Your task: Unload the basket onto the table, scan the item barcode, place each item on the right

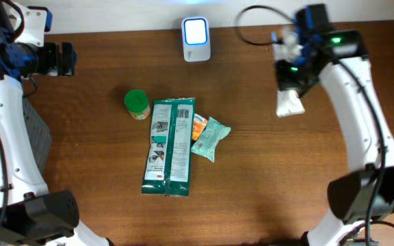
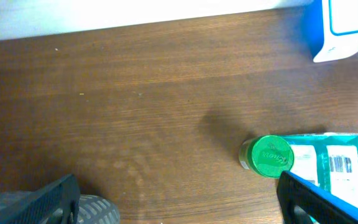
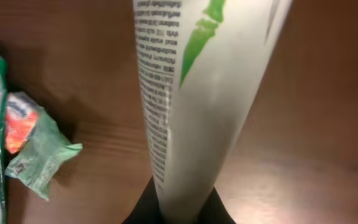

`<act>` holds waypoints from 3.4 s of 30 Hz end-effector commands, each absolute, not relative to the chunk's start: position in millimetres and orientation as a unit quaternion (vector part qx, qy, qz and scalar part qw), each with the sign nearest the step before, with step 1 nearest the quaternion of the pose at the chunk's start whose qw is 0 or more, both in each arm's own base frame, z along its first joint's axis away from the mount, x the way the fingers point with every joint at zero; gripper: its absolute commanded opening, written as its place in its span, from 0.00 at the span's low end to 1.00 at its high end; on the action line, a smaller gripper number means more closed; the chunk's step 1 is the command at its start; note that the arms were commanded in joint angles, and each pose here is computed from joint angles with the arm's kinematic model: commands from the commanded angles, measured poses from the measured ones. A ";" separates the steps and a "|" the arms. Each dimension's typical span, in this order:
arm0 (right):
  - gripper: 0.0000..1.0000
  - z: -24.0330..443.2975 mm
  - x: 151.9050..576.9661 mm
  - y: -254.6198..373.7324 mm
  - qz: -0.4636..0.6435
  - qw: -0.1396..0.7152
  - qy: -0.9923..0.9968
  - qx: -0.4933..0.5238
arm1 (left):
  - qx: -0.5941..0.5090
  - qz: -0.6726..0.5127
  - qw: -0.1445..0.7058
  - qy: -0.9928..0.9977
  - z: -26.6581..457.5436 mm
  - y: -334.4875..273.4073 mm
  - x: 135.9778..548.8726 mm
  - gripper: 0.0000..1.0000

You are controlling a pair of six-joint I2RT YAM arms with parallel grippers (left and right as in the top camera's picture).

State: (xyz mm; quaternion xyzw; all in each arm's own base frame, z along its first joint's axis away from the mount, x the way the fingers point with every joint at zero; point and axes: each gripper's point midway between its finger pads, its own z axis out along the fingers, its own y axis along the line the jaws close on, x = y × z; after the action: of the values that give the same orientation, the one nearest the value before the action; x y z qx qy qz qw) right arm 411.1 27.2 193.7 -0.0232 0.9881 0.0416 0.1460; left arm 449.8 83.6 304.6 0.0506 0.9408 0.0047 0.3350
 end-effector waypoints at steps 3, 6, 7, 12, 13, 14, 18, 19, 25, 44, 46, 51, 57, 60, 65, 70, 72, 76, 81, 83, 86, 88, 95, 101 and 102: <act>0.04 125.8 390.5 -9.8 0.151 0.066 0.983 0.081 | 0.058 0.009 0.343 0.937 311.4 83.6 448.7 0.99; 0.04 92.4 382.4 -26.7 0.165 0.052 0.978 0.112 | 0.058 0.009 0.343 0.937 311.4 83.6 448.7 0.99; 0.04 84.6 380.5 -30.9 0.165 0.052 0.978 0.118 | 0.058 0.009 0.343 0.937 311.4 83.6 448.7 0.99; 0.04 51.2 368.7 -47.9 0.164 0.035 0.973 0.157 | 0.058 0.009 0.343 0.937 311.4 83.6 448.7 0.99; 0.04 47.6 367.3 -50.4 0.165 0.030 0.972 0.164 | 0.058 0.009 0.343 0.937 311.4 83.6 448.7 0.99; 0.05 44.5 366.7 -52.2 0.166 0.025 0.971 0.173 | 0.058 0.009 0.343 0.937 311.4 83.6 448.7 0.99; 0.09 36.0 364.8 -71.7 0.138 0.024 0.972 0.188 | 0.058 0.009 0.343 0.937 311.4 83.4 448.7 0.99; 0.10 35.6 364.1 -76.5 0.129 0.024 0.973 0.191 | 0.058 0.009 0.343 0.937 311.4 83.4 448.8 0.99; 0.26 61.6 368.9 -89.3 0.122 0.026 0.972 0.198 | 0.058 0.009 0.343 0.937 311.4 83.4 448.7 1.00; 0.60 133.0 401.6 174.6 0.139 0.097 0.930 -0.325 | 0.058 0.009 0.343 0.937 311.2 83.6 448.7 0.99; 0.60 105.6 388.9 196.4 0.173 0.056 0.915 -0.359 | 0.058 0.009 0.343 0.937 311.2 83.6 448.7 0.99; 0.60 52.0 369.6 210.7 0.227 -0.023 0.897 -0.379 | 0.058 0.009 0.343 0.937 311.2 83.6 448.7 0.99; 0.59 31.4 363.8 215.8 0.251 -0.045 0.886 -0.388 | 0.058 0.009 0.343 0.937 311.2 83.6 448.7 0.99; 0.56 30.5 364.4 215.5 0.251 -0.045 0.886 -0.387 | 0.058 0.008 0.343 0.937 311.2 83.4 448.7 0.99; 0.44 12.5 363.0 215.1 0.252 -0.059 0.887 -0.383 | 0.058 0.009 0.343 0.937 311.2 83.6 448.7 0.99; 0.05 7.1 360.2 214.2 0.252 -0.069 0.888 -0.379 | 0.058 0.009 0.343 0.937 311.2 83.6 448.7 0.99; 0.04 13.8 358.6 212.1 0.253 -0.078 0.888 -0.375 | 0.058 0.008 0.343 0.937 311.2 83.4 448.7 0.99; 0.04 49.9 368.0 204.1 0.258 -0.083 0.900 -0.342 | 0.058 0.009 0.343 0.937 311.2 83.6 448.7 0.99; 0.04 108.0 414.2 172.4 0.209 -0.034 0.960 -0.185 | 0.058 0.009 0.343 0.937 311.2 83.6 448.7 0.99; 0.04 112.9 431.1 136.6 0.132 -0.021 0.989 -0.061 | 0.058 0.008 0.343 0.937 311.2 83.4 448.7 0.99; 0.04 107.3 433.1 101.3 0.067 -0.030 0.995 0.072 | 0.058 0.008 0.343 0.937 311.2 83.4 448.7 0.99; 0.04 93.0 420.7 100.4 0.061 -0.060 0.993 0.083 | 0.058 0.008 0.343 0.937 311.2 83.4 448.7 0.99; 0.35 46.0 415.0 111.4 0.085 -0.080 0.988 0.101 | 0.058 0.008 0.343 0.937 311.2 83.4 448.7 0.99; 0.75 72.3 419.5 90.2 0.137 -0.068 0.988 -0.011 | 0.058 0.009 0.343 0.937 311.2 83.6 448.7 0.99; 0.74 72.7 416.8 87.6 0.152 -0.070 0.985 -0.043 | 0.058 0.009 0.343 0.937 311.2 83.6 448.7 0.99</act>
State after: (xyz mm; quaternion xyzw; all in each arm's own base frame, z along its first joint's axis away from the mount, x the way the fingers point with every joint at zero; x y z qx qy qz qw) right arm 409.6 97.4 52.1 0.0397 0.9882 0.1068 -0.1021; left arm 449.9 83.6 304.6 0.0506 0.9408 0.0047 0.3350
